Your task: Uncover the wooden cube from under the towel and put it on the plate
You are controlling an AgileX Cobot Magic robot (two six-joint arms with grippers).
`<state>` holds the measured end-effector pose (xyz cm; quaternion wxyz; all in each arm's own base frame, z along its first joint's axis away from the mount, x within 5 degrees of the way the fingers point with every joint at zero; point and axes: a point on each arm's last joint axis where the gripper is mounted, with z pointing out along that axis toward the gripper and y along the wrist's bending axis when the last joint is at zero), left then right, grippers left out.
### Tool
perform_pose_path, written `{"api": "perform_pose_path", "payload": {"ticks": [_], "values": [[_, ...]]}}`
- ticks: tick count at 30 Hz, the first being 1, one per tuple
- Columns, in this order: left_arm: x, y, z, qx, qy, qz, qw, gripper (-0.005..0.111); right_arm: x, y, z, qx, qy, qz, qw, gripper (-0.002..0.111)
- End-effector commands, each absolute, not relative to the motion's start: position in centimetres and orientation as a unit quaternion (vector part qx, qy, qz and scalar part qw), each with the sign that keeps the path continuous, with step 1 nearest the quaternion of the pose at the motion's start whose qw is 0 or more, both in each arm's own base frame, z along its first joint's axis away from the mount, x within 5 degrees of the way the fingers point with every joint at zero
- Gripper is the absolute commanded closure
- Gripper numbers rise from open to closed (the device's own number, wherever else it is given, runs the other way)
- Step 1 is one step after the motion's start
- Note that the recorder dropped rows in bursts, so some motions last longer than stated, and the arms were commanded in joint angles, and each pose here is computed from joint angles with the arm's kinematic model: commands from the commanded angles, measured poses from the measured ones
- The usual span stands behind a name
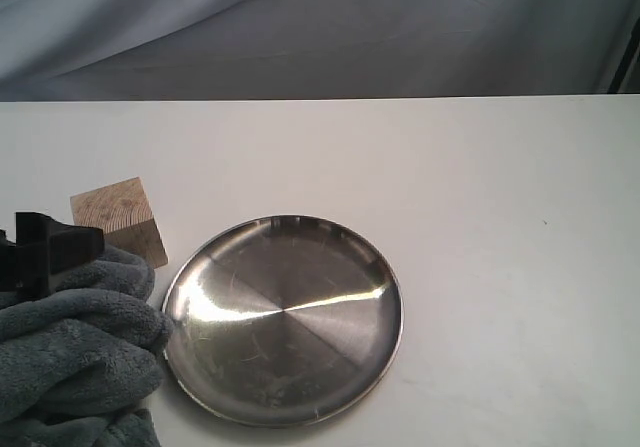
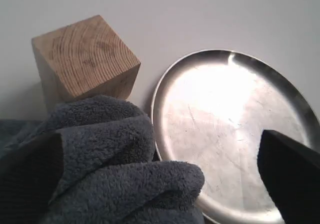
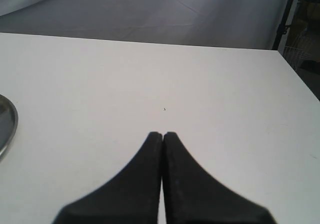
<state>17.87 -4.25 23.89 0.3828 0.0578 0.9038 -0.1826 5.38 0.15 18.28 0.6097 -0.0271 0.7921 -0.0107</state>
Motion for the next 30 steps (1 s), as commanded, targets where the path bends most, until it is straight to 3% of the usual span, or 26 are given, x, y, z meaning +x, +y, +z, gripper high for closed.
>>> {"api": "perform_pose_path", "payload": {"ticks": [1, 5, 7, 9, 15, 18, 22, 27, 30], "values": [[19.9, -4.1, 22.8, 0.075, 0.909, -0.157, 0.379, 0.003, 5.3, 0.2, 18.2, -0.025, 0.791, -0.008, 0.611, 0.108], [21.4, -4.1, 21.9, 0.088, 0.917, -0.145, 0.361, 0.003, 5.3, 0.2, 18.2, -0.025, 0.791, -0.008, 0.611, 0.108], [21.8, -4.1, 20.8, 0.088, 0.925, -0.143, 0.34, 0.009, 5.3, 0.2, 18.2, -0.025, 0.791, -0.008, 0.611, 0.108], [22.0, -4.1, 19.7, 0.103, 0.935, -0.136, 0.312, 0.024, 5.3, 0.2, 18.2, -0.025, 0.791, -0.008, 0.611, 0.108], [22.2, -4.5, 17.3, 0.121, 0.951, -0.154, 0.24, 0.087, 5.3, 0.2, 18.2, -0.025, 0.791, -0.008, 0.611, 0.108], [21.9, -4.2, 16.8, 0.161, 0.954, -0.13, 0.219, 0.107, 5.3, 0.2, 18.2, -0.025, 0.791, -0.008, 0.611, 0.108], [21.5, -3.2, 16.2, 0.181, 0.963, -0.073, 0.184, 0.107, 5.3, 0.2, 18.2, -0.025, 0.791, -0.008, 0.611, 0.108], [20.8, -0.7, 15.8, 0.136, 0.982, 0.051, 0.117, 0.107, 5.3, 0.2, 18.2, -0.025, 0.791, -0.008, 0.611, 0.108], [21.1, -0.9, 16.2, 0.095, 0.986, 0.037, 0.129, 0.107, 5.3, 0.2, 18.2, -0.025, 0.791, -0.008, 0.611, 0.108]]}}
